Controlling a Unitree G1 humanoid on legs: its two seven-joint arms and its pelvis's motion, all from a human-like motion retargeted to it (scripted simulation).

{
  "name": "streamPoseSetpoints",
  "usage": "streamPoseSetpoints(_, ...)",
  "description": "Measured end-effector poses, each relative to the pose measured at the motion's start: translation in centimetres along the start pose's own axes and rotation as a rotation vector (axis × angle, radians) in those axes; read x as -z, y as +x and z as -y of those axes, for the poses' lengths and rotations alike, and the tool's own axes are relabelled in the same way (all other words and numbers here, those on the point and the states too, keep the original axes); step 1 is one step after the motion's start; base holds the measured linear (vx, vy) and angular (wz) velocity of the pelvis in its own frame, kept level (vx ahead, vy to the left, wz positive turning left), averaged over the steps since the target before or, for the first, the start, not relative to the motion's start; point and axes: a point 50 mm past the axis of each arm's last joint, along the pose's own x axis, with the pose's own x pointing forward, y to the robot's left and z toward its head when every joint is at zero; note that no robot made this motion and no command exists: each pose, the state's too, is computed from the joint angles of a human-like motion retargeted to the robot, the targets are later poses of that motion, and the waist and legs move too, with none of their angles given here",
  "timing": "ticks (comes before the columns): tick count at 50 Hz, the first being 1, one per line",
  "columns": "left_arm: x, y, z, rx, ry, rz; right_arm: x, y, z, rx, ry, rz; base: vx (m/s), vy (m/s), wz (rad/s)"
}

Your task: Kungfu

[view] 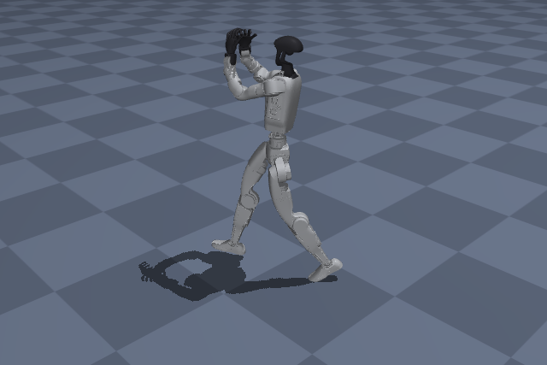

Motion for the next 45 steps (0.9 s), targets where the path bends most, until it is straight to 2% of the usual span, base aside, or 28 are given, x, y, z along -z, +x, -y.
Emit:
streamPoseSetpoints(5, 2.8, -4.8, -1.7, -0.010, 0.125, -0.200, 1.9, -2.5, -0.4, 0.117, 0.079, -0.030, 0.58, -0.58, -0.82)
streamPoseSetpoints(7, 5.0, -8.5, -3.4, 0.008, 0.177, -0.401, 3.2, -4.1, -0.2, 0.198, 0.082, -0.090, 0.41, -0.52, -0.74)
streamPoseSetpoints(10, 7.8, -18.7, -5.6, 0.104, 0.181, -0.887, 5.8, -9.7, -0.5, 0.271, 0.077, -0.290, 0.69, -0.63, -1.17)
streamPoseSetpoints(12, 7.6, -26.4, -7.0, 0.222, 0.197, -1.233, 7.0, -14.6, -1.0, 0.259, 0.071, -0.465, 0.53, -0.38, -1.62)
streamPoseSetpoints(15, 3.0, -36.9, -9.7, 0.357, 0.274, -1.675, 7.9, -23.6, -3.0, 0.218, 0.109, -0.799, 0.33, -0.15, -1.47)
streamPoseSetpoints(19, -8.3, -49.3, -10.7, 0.437, 0.323, -2.245, 5.1, -39.1, -8.9, 0.324, 0.324, -1.441, 0.43, -0.13, -1.85)
streamPoseSetpoints(21, -14.9, -53.8, -9.0, 0.450, 0.210, -2.506, 0.7, -45.5, -13.3, 0.415, 0.532, -1.719, 0.47, -0.11, -2.10)
streamPoseSetpoints(23, -21.2, -56.6, -6.4, 0.406, 0.003, -2.724, -4.9, -49.8, -17.7, 0.510, 0.722, -1.952, 0.42, -0.03, -1.78)
streamPoseSetpoints(25, -25.8, -57.9, -3.6, 0.318, -0.242, -2.851, -10.4, -52.5, -21.5, 0.616, 0.804, -2.188, 0.19, -0.02, -0.48)
streamPoseSetpoints(28, -30.3, -58.2, 0.2, 0.223, -0.568, -2.901, -18.0, -54.4, -25.4, 0.744, 0.730, -2.539, 0.29, 0.00, 0.13)
streamPoseSetpoints(30, -32.5, -58.0, 2.7, 0.194, -0.741, -2.894, -21.6, -54.3, -27.7, 0.706, 0.727, -2.686, 0.25, -0.04, -0.11)
streamPoseSetpoints(32, -33.4, -57.5, 4.4, 0.238, -0.861, -2.845, -23.5, -53.7, -29.4, 0.573, 0.854, -2.723, 0.07, -0.06, -0.45)
streamPoseSetpoints(37, -34.7, -56.1, 6.8, 0.535, -1.092, -2.717, -25.1, -51.0, -33.1, 0.273, 1.408, -2.529, 0.11, -0.19, -0.14)
streamPoseSetpoints(39, -34.9, -55.7, 7.4, 0.634, -1.175, -2.656, -24.6, -50.0, -34.1, 0.190, 1.543, -2.418, 0.27, -0.13, 0.64)
streamPoseSetpoints(42, -34.8, -55.0, 7.8, 0.739, -1.253, -2.553, -23.3, -49.0, -34.6, 0.108, 1.606, -2.287, 0.27, -0.18, 0.66)
streamPoseSetpoints(45, -34.4, -54.7, 7.4, 0.794, -1.275, -2.492, -22.2, -48.5, -34.7, 0.039, 1.539, -2.242, 0.23, -0.17, 0.67)
